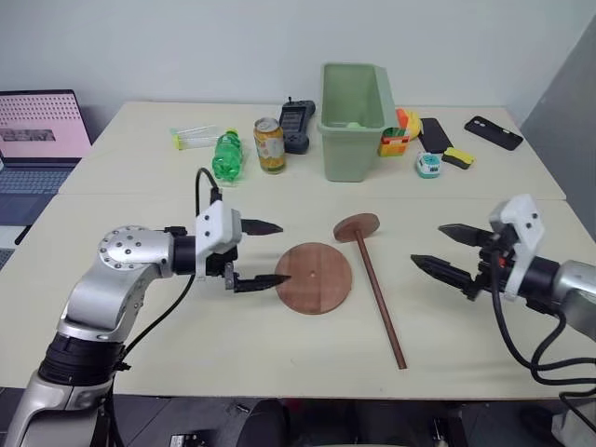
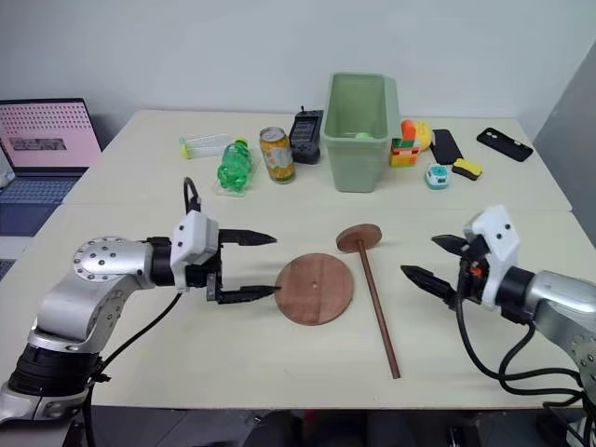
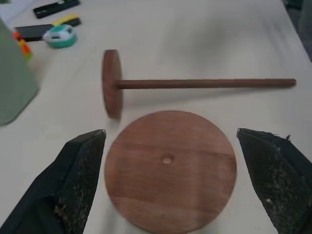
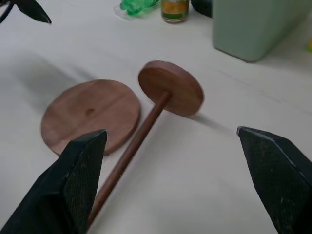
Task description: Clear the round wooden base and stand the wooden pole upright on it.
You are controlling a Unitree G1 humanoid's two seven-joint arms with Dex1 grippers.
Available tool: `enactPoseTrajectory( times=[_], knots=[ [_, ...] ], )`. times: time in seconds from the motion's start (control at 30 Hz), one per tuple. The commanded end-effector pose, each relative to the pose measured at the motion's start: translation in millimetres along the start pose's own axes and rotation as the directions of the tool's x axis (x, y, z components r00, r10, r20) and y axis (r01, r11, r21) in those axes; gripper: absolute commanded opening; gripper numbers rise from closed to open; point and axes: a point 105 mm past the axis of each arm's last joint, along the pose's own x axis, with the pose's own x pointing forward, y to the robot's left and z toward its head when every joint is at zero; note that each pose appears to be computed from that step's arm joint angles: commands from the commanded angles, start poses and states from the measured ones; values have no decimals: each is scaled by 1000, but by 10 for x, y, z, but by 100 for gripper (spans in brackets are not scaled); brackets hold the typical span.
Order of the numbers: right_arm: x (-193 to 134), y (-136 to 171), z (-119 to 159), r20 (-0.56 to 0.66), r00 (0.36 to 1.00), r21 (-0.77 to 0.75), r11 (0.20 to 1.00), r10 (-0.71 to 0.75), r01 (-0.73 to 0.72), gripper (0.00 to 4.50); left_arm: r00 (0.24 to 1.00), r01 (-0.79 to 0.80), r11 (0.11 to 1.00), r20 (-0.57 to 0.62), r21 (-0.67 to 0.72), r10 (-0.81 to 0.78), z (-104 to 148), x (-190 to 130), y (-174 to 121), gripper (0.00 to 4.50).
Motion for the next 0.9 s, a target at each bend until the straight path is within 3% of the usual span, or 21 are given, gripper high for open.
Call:
enactPoseTrajectory(
  times=[0.03, 0.43, 0.9],
  knots=[
    [244, -4, -64, -180, 983, 84, 995, -36, 52, 444, 997, 80, 991, -23, 107, -78, 14, 121, -80, 450],
    [810, -124, -219, -440, 895, 166, 972, -75, 163, 444, 995, 93, 980, -47, 174, -86, -142, 204, -183, 450],
    [963, -17, 36, -446, 895, 194, 979, 29, 65, 444, 998, 53, 982, -52, 182, -44, -252, 184, -231, 450]
  ],
)
